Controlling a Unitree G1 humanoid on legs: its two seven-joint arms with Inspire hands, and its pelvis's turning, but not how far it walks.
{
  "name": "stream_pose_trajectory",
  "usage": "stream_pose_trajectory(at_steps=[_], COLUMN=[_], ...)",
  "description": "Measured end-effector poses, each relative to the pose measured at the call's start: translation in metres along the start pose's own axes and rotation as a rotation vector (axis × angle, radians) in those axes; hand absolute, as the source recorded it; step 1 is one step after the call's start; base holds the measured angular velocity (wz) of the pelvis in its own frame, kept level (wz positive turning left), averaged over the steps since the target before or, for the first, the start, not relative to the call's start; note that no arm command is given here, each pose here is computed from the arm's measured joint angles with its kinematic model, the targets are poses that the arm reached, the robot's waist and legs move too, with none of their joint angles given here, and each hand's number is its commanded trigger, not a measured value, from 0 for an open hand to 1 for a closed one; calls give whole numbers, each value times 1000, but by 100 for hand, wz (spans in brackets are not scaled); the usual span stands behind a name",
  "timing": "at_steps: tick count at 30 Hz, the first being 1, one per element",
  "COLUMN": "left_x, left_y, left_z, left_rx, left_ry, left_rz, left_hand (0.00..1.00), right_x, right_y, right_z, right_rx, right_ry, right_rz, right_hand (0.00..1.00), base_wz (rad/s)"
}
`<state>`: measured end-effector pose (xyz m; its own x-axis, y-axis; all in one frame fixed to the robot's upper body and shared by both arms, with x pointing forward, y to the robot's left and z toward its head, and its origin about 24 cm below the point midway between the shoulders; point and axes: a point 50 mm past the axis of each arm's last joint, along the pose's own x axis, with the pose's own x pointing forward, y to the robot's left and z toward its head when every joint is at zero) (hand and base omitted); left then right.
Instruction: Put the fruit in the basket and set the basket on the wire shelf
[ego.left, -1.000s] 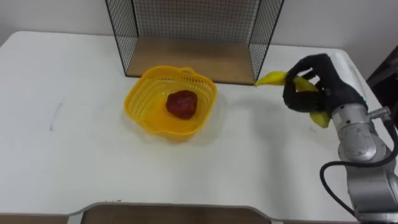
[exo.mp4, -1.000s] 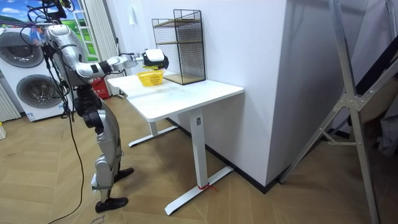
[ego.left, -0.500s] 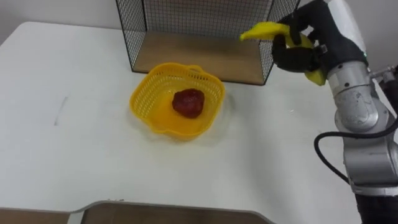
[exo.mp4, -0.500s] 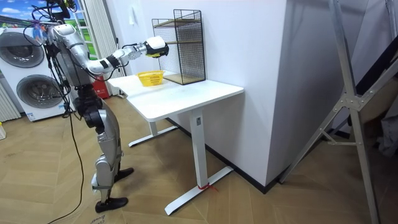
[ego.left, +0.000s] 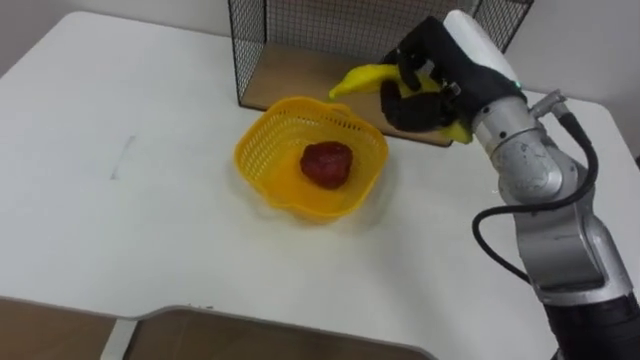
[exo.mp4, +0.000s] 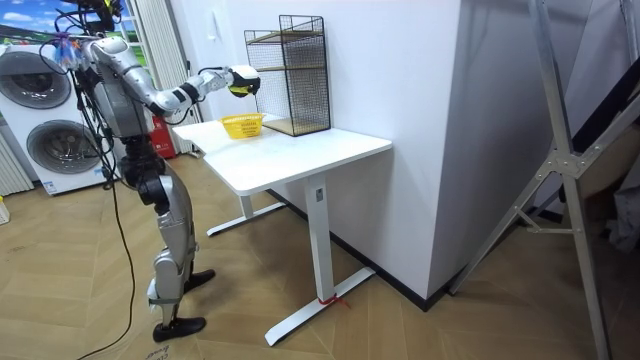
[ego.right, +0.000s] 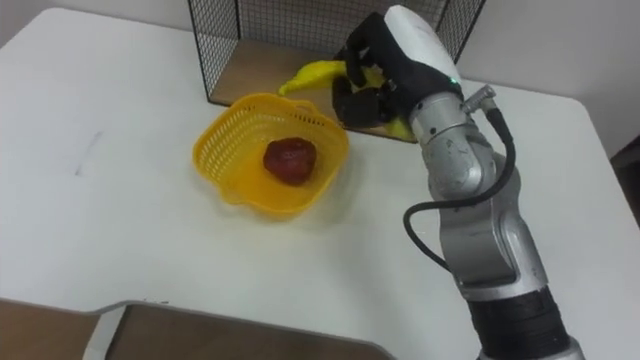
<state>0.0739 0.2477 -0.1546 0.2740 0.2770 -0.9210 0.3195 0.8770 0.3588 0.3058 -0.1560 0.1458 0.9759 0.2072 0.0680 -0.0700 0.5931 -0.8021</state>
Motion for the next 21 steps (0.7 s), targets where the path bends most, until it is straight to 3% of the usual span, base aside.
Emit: stream_pose_trajectory(at_steps=[9, 10, 11, 13, 14, 15, 21], left_x=[0, 0, 0, 0, 0, 1, 1], left_y=[-5, -5, -5, -5, -5, -5, -6], left_z=[5, 5, 6, 10, 12, 12, 14], left_rx=[5, 5, 7, 15, 16, 16, 19], left_ry=[6, 7, 4, -6, -9, -11, -14], left_rz=[-11, -11, -12, -13, -12, -12, -15], left_hand=[0, 0, 0, 0, 0, 0, 0], right_x=[22, 23, 23, 24, 24, 24, 25], right_y=[5, 5, 6, 7, 10, 11, 21], right_z=[-2, 1, 2, 1, 2, 2, -2], right_rx=[-83, -103, -112, -113, -114, -116, -123], right_ry=[88, 82, 82, 88, 84, 82, 102], right_rz=[29, 34, 37, 43, 50, 56, 104], right_hand=[100, 86, 62, 52, 11, 0, 0], base_wz=[6, 10, 6, 0, 4, 5, 7])
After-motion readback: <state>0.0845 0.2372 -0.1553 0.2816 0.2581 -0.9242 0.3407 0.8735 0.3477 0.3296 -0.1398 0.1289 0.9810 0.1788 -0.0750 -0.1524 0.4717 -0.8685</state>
